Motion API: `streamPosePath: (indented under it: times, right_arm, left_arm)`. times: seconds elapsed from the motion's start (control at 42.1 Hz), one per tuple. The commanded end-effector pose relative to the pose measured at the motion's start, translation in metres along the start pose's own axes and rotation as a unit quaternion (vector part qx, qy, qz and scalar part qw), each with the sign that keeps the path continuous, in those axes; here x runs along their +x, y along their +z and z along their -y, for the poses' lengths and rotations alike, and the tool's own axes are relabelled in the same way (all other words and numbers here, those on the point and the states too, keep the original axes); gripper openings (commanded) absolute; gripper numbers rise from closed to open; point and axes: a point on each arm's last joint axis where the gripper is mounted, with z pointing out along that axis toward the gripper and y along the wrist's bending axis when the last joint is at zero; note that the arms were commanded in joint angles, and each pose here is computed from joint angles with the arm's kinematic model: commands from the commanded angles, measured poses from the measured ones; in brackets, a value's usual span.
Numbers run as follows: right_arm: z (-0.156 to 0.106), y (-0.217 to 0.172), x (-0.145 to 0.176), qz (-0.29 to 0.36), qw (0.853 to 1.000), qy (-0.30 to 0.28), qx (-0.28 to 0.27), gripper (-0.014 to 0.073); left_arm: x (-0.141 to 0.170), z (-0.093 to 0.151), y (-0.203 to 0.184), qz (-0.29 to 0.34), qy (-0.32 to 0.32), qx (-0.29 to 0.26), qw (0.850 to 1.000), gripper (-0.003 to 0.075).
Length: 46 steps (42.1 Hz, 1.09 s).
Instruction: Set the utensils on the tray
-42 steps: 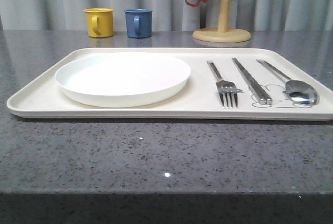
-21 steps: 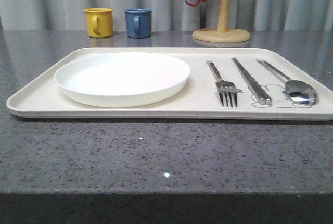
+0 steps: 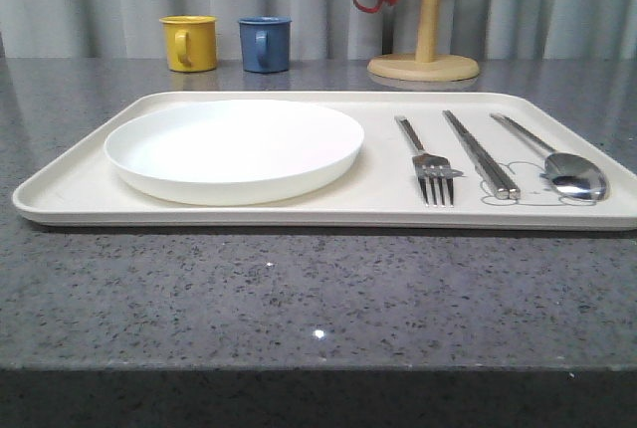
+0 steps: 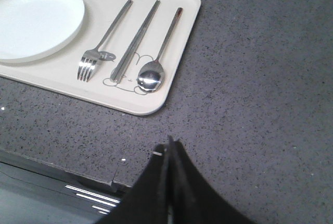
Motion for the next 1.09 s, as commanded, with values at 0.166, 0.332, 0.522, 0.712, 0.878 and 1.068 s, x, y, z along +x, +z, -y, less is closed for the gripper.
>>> streamPosePath:
  times: [0.166,0.332,0.522,0.712,0.878,1.068]
  right_arm:
    - [0.0,-0.003,-0.011,0.037,0.999,-0.002,0.004,-0.0115]
    - [0.0,-0.003,-0.011,0.037,0.999,-0.002,0.004,-0.0115]
    - [0.006,0.002,-0.006,0.073,0.996,-0.017,0.038,-0.0115]
    - [0.02,0.062,0.064,0.226,0.969,-0.017,0.1,-0.0115]
    - [0.026,0.099,0.117,0.259,0.959,-0.011,0.115,-0.0115]
    - [0.028,0.107,0.129,0.299,0.947,-0.013,0.121,-0.0115]
  left_arm:
    - [-0.003,0.0,-0.002,0.045,-0.006,-0.001,0.999,-0.002]
    - [-0.003,0.0,-0.002,0.045,-0.006,-0.001,0.999,-0.002]
    - [-0.003,0.0,-0.002,0.045,-0.006,-0.001,0.999,-0.002]
    - [-0.003,0.0,-0.002,0.045,-0.006,-0.001,0.999,-0.002]
    - [-0.003,0.0,-0.002,0.045,-0.006,-0.001,0.999,-0.002]
    - [-0.003,0.0,-0.002,0.044,-0.006,-0.001,0.999,-0.002]
